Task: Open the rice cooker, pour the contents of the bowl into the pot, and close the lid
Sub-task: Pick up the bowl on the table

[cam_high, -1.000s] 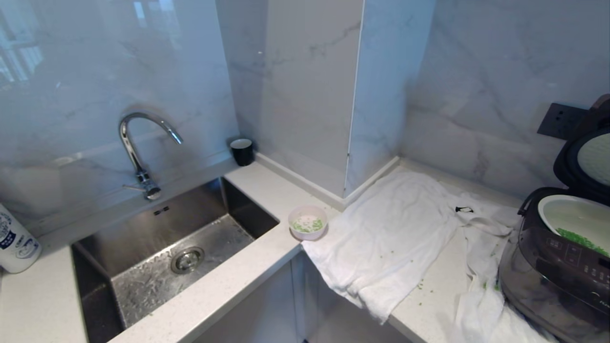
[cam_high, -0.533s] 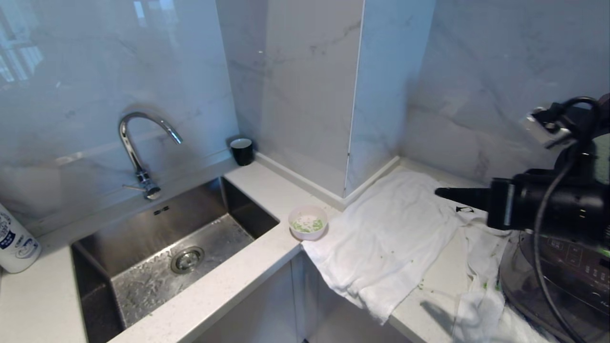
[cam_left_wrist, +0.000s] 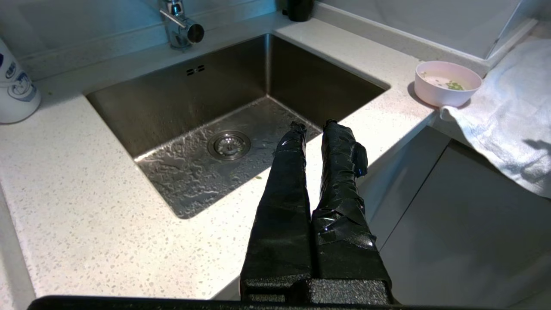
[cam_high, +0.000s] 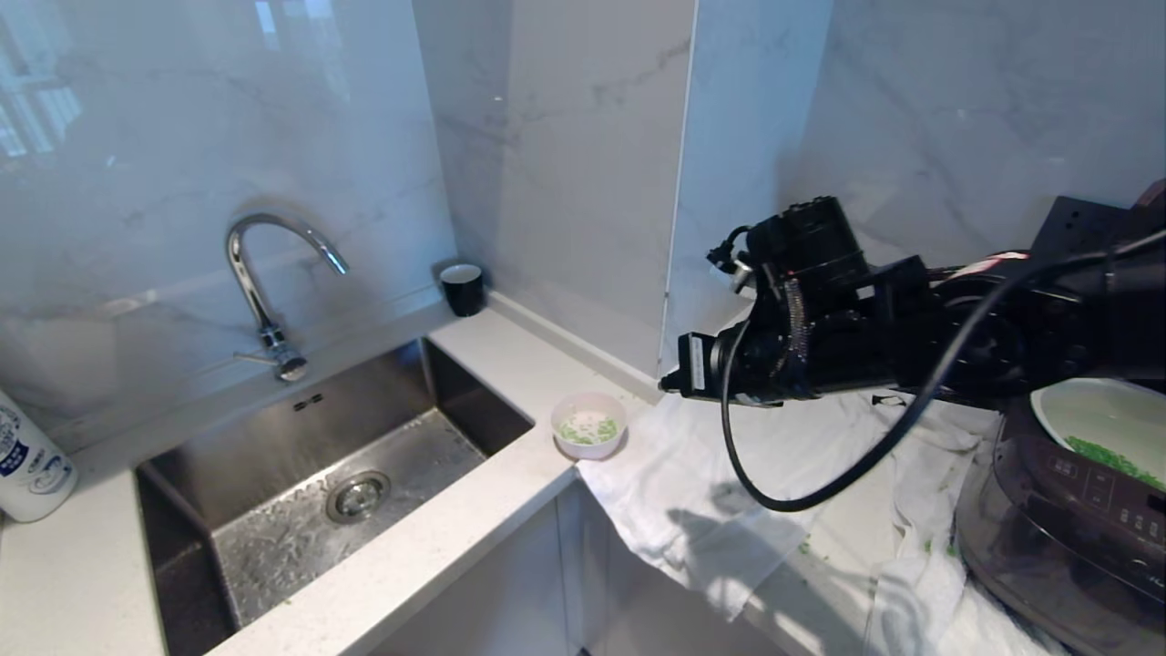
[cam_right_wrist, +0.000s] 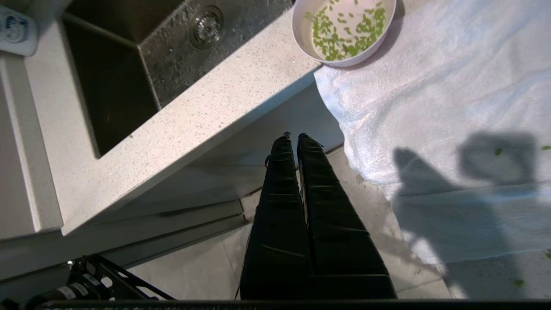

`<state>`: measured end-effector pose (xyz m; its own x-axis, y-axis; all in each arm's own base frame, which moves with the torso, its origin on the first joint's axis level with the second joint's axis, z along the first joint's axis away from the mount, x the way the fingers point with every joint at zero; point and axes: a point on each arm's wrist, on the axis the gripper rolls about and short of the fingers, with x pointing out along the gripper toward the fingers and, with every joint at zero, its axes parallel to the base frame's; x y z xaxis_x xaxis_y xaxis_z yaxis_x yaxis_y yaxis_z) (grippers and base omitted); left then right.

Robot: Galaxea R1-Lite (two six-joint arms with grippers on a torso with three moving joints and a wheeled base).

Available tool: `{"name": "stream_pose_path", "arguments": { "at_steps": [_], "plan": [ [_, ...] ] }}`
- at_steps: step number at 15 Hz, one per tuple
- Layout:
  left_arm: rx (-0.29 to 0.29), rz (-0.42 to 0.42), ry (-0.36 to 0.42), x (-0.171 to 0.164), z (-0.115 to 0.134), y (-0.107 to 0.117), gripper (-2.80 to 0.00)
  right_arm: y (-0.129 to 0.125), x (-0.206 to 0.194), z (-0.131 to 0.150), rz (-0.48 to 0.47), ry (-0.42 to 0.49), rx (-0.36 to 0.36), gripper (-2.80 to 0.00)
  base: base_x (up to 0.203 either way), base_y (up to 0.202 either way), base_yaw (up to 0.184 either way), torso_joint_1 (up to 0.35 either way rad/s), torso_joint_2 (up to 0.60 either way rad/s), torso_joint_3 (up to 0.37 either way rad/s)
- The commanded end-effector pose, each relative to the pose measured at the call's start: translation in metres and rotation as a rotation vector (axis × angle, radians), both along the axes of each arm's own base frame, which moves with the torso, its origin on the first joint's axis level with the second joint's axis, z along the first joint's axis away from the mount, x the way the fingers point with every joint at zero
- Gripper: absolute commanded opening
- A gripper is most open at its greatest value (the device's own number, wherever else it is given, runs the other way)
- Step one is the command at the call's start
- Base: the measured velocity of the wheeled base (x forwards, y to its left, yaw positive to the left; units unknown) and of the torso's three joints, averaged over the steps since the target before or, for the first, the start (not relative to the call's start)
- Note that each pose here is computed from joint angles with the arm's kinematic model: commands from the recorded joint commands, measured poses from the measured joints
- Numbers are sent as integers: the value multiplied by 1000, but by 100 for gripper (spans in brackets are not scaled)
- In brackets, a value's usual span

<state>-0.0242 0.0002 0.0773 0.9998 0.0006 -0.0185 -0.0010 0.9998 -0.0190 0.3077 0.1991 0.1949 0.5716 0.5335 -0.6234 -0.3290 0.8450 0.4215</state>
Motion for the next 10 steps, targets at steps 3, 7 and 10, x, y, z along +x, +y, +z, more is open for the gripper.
{"name": "stream_pose_path", "arguments": {
  "at_steps": [3,7,10],
  "plan": [
    [-1,1,0,0,0,0,-280,30,46,-44,-27,144,-62,-280,0,0,0,0,0,0],
    [-1,1,0,0,0,0,-280,50,80,-95,-93,179,-168,-280,0,0,0,0,0,0],
    [-1,1,0,0,0,0,-280,52,96,-132,-140,221,-272,-280,0,0,0,0,0,0]
  ]
}}
